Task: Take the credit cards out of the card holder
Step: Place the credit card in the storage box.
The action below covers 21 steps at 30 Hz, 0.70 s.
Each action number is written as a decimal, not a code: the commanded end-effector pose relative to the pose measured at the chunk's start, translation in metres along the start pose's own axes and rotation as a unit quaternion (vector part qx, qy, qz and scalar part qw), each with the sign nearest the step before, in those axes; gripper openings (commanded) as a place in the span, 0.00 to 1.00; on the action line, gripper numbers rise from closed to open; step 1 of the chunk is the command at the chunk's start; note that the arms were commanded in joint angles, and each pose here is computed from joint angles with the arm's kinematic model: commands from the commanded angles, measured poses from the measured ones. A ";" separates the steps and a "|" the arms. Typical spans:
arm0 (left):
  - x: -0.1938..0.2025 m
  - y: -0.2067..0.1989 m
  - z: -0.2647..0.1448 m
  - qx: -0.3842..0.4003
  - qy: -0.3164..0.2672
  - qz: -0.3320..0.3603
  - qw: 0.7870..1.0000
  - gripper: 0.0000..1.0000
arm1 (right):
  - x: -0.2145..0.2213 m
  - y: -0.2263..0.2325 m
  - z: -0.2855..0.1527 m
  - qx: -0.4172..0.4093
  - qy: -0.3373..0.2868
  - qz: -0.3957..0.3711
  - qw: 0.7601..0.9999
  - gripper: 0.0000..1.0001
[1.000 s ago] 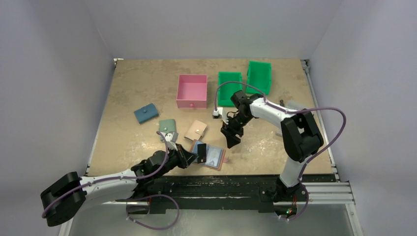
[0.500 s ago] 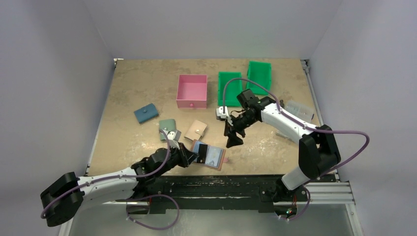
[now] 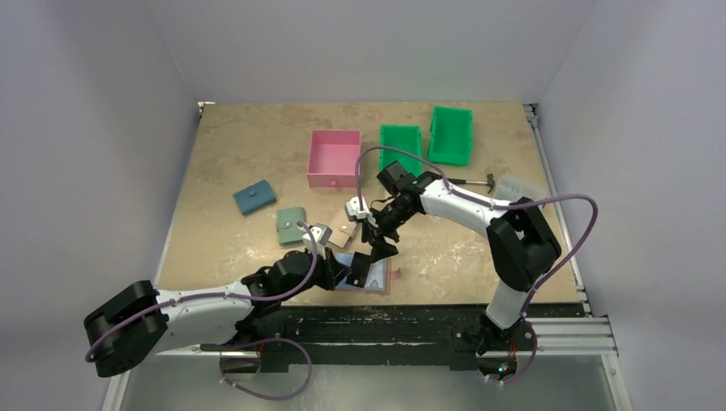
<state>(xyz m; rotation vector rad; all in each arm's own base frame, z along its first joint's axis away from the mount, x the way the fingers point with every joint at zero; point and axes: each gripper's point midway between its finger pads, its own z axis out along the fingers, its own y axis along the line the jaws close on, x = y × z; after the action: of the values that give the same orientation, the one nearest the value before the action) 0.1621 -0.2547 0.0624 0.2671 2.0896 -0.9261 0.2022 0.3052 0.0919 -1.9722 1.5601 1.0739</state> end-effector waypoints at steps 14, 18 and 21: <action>-0.017 -0.020 0.010 0.039 -0.021 0.018 0.999 0.00 | 0.007 0.013 0.027 -0.097 -0.004 0.084 0.992 0.47; -0.017 -0.017 0.009 0.031 -0.023 0.017 0.999 0.00 | 0.004 0.018 0.028 -0.120 -0.012 0.094 0.988 0.21; -0.024 -0.013 0.006 0.017 -0.037 0.006 0.999 0.00 | 0.001 0.020 0.027 -0.129 -0.016 0.101 0.986 0.00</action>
<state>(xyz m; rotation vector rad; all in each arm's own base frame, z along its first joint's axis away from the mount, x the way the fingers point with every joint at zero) 0.1628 -0.2634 0.0613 0.3014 2.0817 -0.9458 0.1825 0.3107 0.0557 -1.9857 1.7692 1.3524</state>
